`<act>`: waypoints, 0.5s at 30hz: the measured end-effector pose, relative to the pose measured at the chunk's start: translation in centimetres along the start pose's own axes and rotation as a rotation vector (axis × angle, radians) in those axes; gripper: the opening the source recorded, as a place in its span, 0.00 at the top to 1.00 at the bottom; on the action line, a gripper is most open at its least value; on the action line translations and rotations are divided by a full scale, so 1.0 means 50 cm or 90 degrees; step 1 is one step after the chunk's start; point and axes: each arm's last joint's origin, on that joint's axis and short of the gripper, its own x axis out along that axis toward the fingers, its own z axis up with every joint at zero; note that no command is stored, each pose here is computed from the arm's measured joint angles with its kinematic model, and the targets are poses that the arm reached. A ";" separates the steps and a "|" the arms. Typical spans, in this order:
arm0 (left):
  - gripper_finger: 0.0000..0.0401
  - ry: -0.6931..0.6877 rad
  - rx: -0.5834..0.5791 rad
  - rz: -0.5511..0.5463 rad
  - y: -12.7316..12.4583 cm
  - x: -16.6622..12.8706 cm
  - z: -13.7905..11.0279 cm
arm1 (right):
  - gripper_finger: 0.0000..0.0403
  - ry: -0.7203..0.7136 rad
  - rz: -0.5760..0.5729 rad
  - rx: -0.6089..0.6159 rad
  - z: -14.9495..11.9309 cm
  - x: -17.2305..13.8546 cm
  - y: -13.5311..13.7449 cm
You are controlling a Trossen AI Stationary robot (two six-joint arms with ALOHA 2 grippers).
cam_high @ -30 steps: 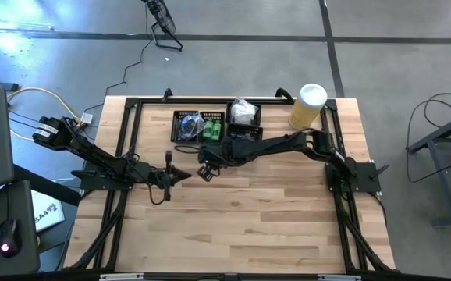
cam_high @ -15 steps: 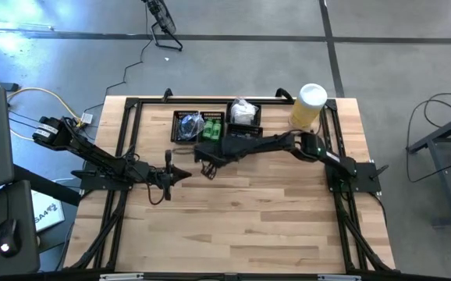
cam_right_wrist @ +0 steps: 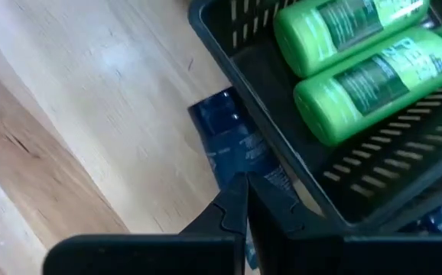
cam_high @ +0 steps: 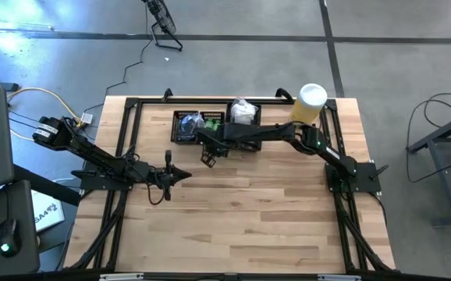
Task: Pick & Place Travel size toiletries
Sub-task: Move the blue shave cream to the center of the table
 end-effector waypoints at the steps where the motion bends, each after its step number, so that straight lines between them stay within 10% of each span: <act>1: 1.00 0.000 0.001 0.000 0.000 0.000 0.000 | 0.99 -0.003 0.002 -0.003 0.002 0.001 -0.002; 15: 1.00 0.000 0.002 -0.001 0.000 0.000 0.000 | 0.99 -0.031 -0.041 -0.002 -0.025 0.043 -0.002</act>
